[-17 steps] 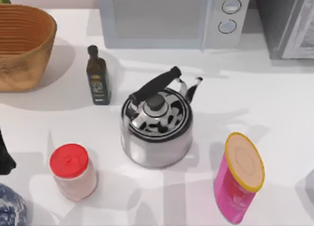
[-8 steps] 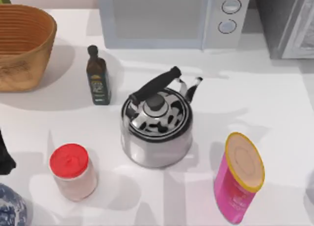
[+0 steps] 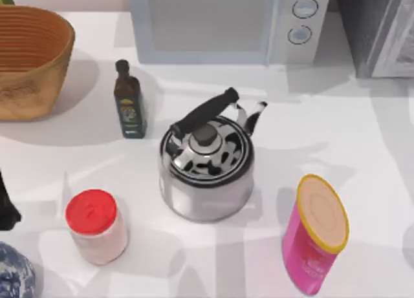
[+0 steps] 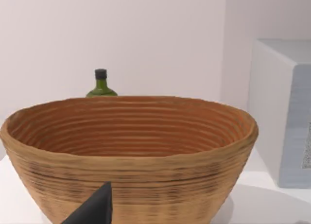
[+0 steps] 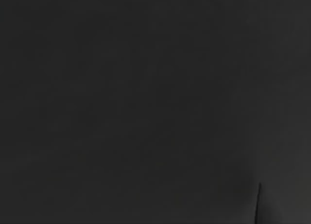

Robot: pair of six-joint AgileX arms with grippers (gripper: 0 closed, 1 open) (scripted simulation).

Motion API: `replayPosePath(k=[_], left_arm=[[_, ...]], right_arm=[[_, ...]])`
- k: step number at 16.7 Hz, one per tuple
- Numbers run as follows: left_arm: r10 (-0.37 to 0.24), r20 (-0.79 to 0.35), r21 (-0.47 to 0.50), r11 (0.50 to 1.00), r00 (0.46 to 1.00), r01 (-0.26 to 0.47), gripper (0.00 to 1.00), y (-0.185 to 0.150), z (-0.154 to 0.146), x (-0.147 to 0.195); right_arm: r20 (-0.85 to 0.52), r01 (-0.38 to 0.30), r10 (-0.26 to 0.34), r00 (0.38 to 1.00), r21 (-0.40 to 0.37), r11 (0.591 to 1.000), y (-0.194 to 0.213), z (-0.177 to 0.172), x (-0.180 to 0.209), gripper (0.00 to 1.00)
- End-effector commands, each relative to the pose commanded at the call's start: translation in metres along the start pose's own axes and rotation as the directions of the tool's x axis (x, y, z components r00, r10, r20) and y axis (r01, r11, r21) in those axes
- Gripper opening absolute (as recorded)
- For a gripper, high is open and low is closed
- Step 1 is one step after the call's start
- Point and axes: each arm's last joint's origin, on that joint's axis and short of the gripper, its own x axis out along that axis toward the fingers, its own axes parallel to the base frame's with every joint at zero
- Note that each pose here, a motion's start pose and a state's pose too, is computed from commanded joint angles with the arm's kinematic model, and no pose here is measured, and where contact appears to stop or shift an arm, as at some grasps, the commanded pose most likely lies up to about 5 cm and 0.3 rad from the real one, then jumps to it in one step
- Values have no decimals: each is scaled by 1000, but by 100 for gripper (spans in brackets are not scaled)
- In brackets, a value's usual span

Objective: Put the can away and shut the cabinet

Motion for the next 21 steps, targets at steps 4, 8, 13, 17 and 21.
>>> replayPosePath(k=[4,8,13,17,21], left_arm=[[0,0,0,1000,1000,0,100,0,0,0],[0,0,0,1000,1000,0,100,0,0,0],[0,0,0,1000,1000,0,100,0,0,0],[0,0,0,1000,1000,0,100,0,0,0],[0,0,0,1000,1000,0,100,0,0,0]], right_arm=[[-6,1,-1,1000,-3,1000,44,-4,-20,100],[-8,1,-1,1000,-4,1000,54,-5,-27,100],[17,45,-44,999,-6,999,43,3,-29,100],[17,44,-44,999,-5,999,44,3,-4,100],[14,45,-44,999,-7,999,43,2,16,100]])
